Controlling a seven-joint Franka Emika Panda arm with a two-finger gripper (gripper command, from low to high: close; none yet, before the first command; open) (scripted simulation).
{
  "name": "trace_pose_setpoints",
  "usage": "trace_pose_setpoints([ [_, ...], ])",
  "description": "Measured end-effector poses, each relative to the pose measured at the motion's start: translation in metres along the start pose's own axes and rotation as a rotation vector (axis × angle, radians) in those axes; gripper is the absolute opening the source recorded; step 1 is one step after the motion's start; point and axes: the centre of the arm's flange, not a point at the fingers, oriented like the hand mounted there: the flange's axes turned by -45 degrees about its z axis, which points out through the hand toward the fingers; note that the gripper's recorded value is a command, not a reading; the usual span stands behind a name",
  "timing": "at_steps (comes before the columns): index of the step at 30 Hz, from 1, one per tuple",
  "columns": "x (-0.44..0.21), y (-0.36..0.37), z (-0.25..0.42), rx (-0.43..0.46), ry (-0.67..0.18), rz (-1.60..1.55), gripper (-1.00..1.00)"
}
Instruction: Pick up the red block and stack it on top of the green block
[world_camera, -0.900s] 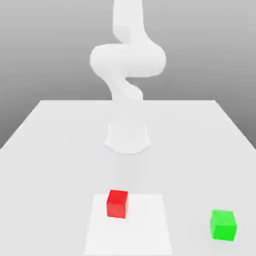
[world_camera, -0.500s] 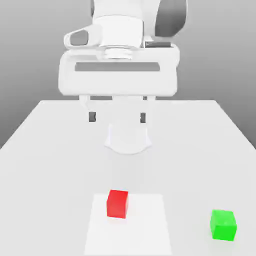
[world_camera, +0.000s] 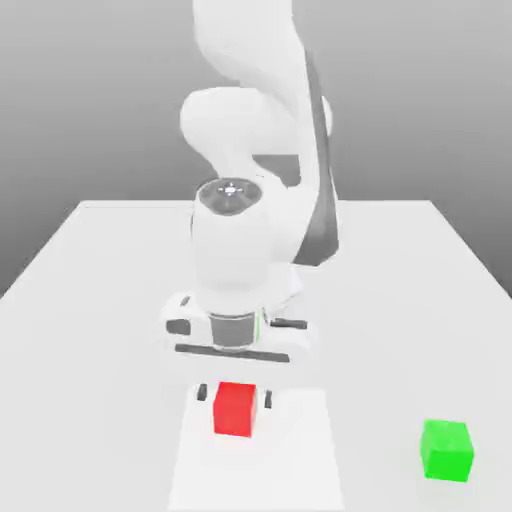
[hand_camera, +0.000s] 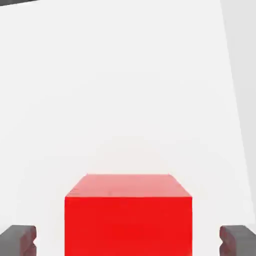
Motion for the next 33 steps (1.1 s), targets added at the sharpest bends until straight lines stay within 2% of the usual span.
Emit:
trace_pose_setpoints([
  [6,0.0,0.0,-0.001,0.0,0.0,0.0,-1.0],
  [13,0.002,-0.001,-0.059,-0.001,0.0,0.001,-1.0],
  [16,0.023,-0.012,-0.07,-0.008,-0.002,0.027,-1.0],
  [18,0.028,-0.053,-0.074,-0.01,-0.001,-0.043,-1.0],
  [24,0.018,-0.244,-0.096,-0.003,0.0,-0.308,-1.0],
  [29,0.016,-0.27,-0.048,0.001,0.001,-0.325,-1.0],
  [30,0.015,-0.271,-0.04,0.001,0.001,-0.326,1.0],
  [33,0.015,-0.271,-0.04,0.001,0.001,-0.326,1.0],
])
